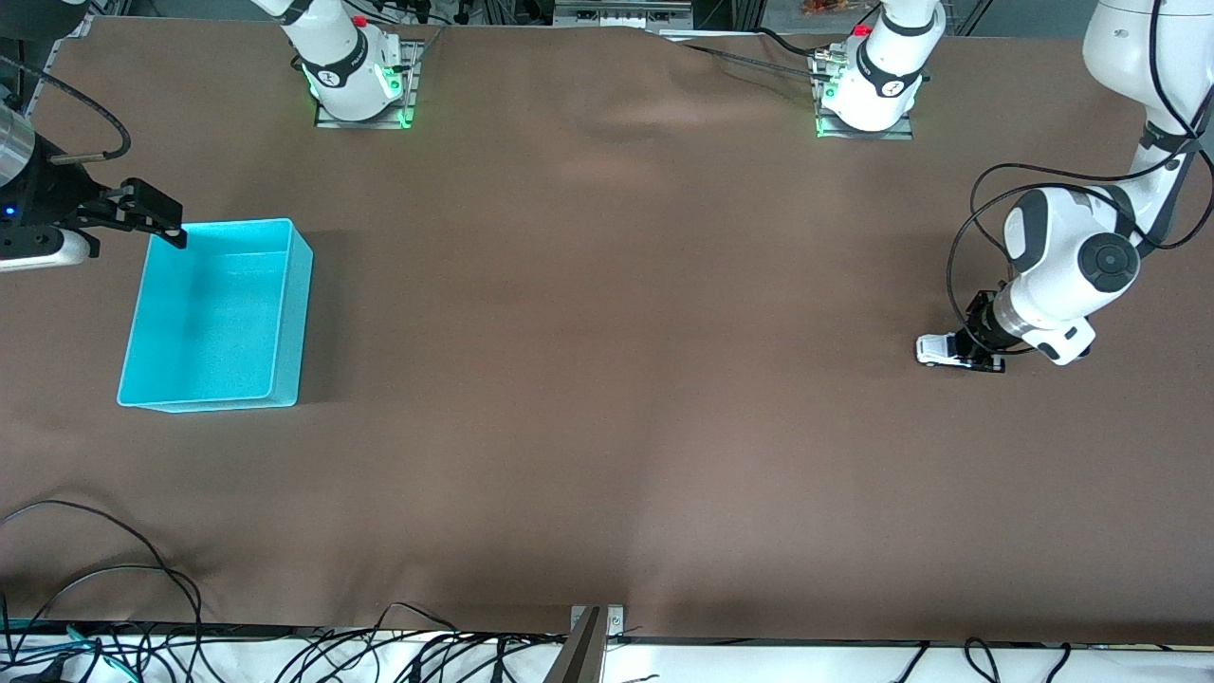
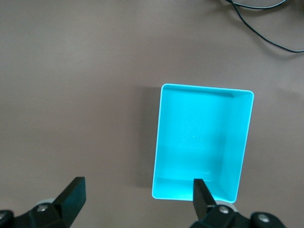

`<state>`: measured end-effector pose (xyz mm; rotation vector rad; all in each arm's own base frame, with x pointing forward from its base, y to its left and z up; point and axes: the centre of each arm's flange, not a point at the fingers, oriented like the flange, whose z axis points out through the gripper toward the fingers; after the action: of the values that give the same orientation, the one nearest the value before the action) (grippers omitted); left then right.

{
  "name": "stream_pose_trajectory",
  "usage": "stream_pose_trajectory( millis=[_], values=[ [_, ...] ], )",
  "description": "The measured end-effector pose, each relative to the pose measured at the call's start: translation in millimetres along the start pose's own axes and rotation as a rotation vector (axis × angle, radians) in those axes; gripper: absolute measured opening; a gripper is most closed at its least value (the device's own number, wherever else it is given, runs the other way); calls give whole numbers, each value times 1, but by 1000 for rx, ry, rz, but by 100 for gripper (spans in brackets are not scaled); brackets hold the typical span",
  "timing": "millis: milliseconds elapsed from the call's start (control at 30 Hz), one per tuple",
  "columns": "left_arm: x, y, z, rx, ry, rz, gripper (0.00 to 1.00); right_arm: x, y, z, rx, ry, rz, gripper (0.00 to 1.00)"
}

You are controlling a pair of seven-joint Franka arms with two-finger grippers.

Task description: Wind and store white jeep toy

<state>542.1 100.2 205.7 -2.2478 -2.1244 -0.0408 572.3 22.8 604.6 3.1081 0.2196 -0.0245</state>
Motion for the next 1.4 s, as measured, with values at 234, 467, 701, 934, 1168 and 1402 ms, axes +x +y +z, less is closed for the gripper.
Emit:
stream_pose_trajectory(
  millis=[234,467,701,934,1168,1402],
  values=[
    [31,-5,2,-23,20,-16,48,0,0,0,0,0,0,100],
    [56,-11,3,-41,47,-14,48,0,0,0,0,0,0,100],
    [77,-14,5,-53,75,-9,48,0,0,0,0,0,0,100],
    [84,-14,6,-54,78,-14,48,0,0,0,0,4,0,100],
    [87,-14,7,-54,77,-16,49,1,0,-1,-1,9,0,100],
    [102,-10,19,22,68,-29,80,1,0,-1,-1,11,0,100]
  ],
)
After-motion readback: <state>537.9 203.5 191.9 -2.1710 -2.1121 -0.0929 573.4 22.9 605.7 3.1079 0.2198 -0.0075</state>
